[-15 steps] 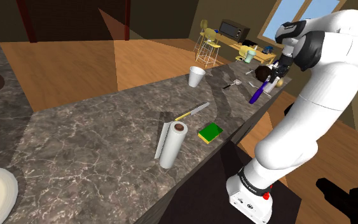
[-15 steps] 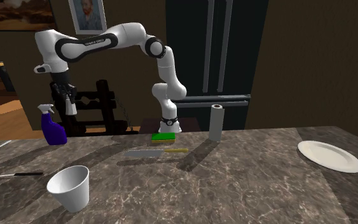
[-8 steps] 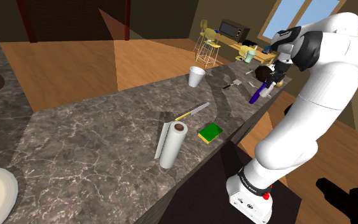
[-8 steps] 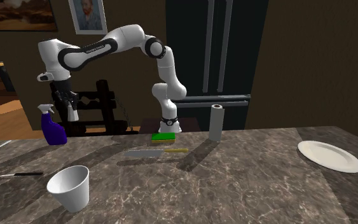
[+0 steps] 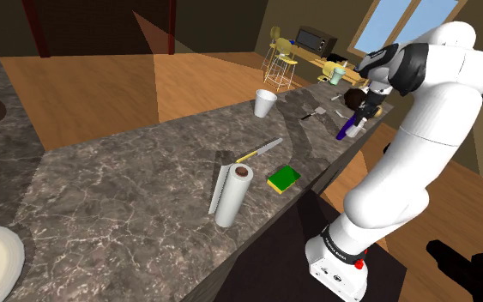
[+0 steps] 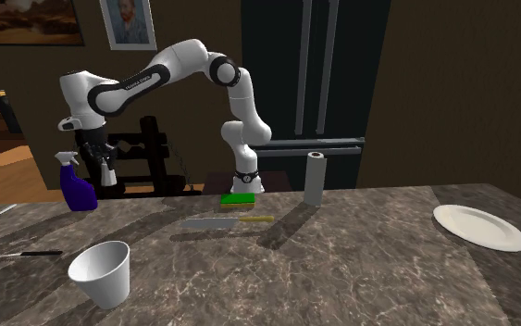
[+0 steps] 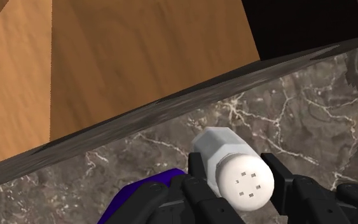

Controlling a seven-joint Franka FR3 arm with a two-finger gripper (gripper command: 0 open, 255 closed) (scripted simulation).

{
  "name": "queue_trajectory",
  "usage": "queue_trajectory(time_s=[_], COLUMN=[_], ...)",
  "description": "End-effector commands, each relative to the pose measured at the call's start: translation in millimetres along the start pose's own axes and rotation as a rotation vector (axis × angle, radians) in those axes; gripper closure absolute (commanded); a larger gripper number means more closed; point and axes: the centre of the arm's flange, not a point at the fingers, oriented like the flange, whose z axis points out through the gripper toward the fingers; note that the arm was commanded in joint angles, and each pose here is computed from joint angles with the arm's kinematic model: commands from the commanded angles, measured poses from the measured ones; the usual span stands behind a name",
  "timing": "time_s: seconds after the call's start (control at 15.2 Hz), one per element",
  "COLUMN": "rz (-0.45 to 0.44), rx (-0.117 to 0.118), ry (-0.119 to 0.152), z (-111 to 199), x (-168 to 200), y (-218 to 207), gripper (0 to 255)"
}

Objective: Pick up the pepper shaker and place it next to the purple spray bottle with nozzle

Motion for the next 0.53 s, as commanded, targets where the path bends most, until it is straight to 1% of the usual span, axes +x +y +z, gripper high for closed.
queue_trajectory(time_s=[0.0,0.46], rz=[0.0,0.0], rx=[0.0,0.0], ry=[0.0,0.0], z=[12,49], x=[1,4], y=[-1,-3], gripper=[255,255])
